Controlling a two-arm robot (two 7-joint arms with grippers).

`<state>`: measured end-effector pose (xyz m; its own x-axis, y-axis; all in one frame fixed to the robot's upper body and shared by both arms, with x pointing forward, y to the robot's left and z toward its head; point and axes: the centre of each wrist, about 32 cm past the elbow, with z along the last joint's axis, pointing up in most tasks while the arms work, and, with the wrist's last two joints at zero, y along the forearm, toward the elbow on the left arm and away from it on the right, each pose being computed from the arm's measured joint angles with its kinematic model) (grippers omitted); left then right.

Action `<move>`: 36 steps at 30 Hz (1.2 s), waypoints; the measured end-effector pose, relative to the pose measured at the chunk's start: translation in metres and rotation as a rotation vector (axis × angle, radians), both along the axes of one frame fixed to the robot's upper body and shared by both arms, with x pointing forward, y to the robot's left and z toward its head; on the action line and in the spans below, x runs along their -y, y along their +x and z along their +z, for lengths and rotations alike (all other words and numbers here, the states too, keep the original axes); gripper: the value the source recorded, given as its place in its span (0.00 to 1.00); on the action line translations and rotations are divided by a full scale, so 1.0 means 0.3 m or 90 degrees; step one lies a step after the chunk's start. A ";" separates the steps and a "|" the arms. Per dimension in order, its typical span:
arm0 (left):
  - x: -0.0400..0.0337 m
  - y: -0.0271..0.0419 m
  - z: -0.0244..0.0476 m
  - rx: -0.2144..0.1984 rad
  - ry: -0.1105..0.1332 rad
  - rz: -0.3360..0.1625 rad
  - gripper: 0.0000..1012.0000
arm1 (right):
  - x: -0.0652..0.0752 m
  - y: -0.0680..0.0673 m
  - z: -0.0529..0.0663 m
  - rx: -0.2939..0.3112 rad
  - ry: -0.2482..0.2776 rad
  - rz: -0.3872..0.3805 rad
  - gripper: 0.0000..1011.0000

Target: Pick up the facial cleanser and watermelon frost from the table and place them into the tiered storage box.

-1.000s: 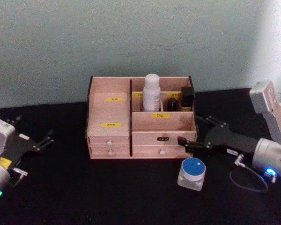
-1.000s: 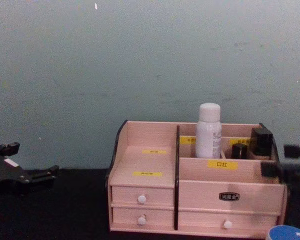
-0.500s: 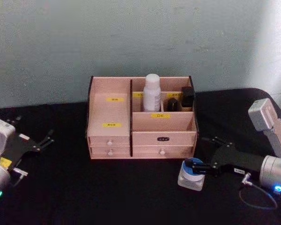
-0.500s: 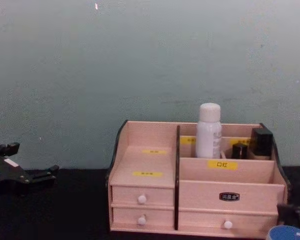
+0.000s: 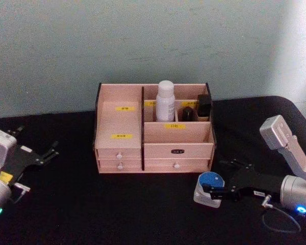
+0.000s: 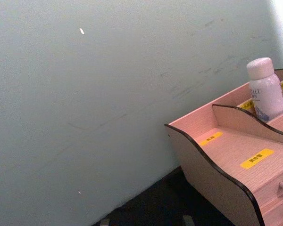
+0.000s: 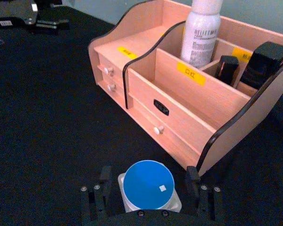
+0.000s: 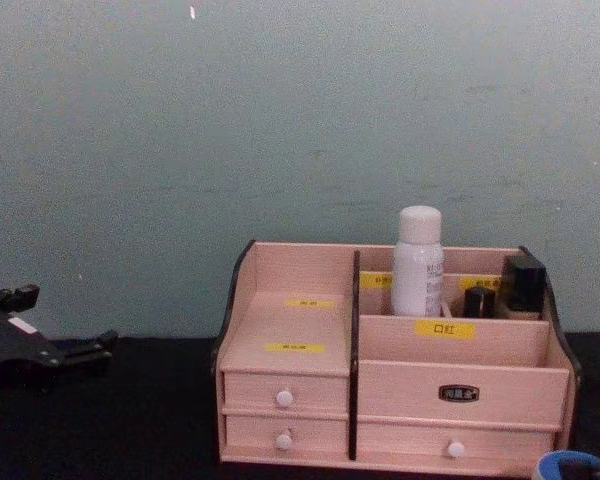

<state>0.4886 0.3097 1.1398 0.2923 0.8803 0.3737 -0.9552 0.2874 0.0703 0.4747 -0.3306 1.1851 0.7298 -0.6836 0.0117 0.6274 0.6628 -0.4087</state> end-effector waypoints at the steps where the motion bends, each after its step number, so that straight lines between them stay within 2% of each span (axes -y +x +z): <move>1: 0.000 0.000 0.000 0.000 0.000 0.000 0.99 | -0.001 0.001 -0.001 -0.002 -0.001 0.000 0.99; 24: 0.000 0.000 0.000 0.000 0.000 0.000 0.99 | -0.008 0.007 -0.019 -0.027 -0.019 0.008 0.99; 36: 0.000 0.000 0.000 0.000 0.000 0.000 0.99 | -0.012 0.016 -0.045 -0.045 -0.019 0.003 0.99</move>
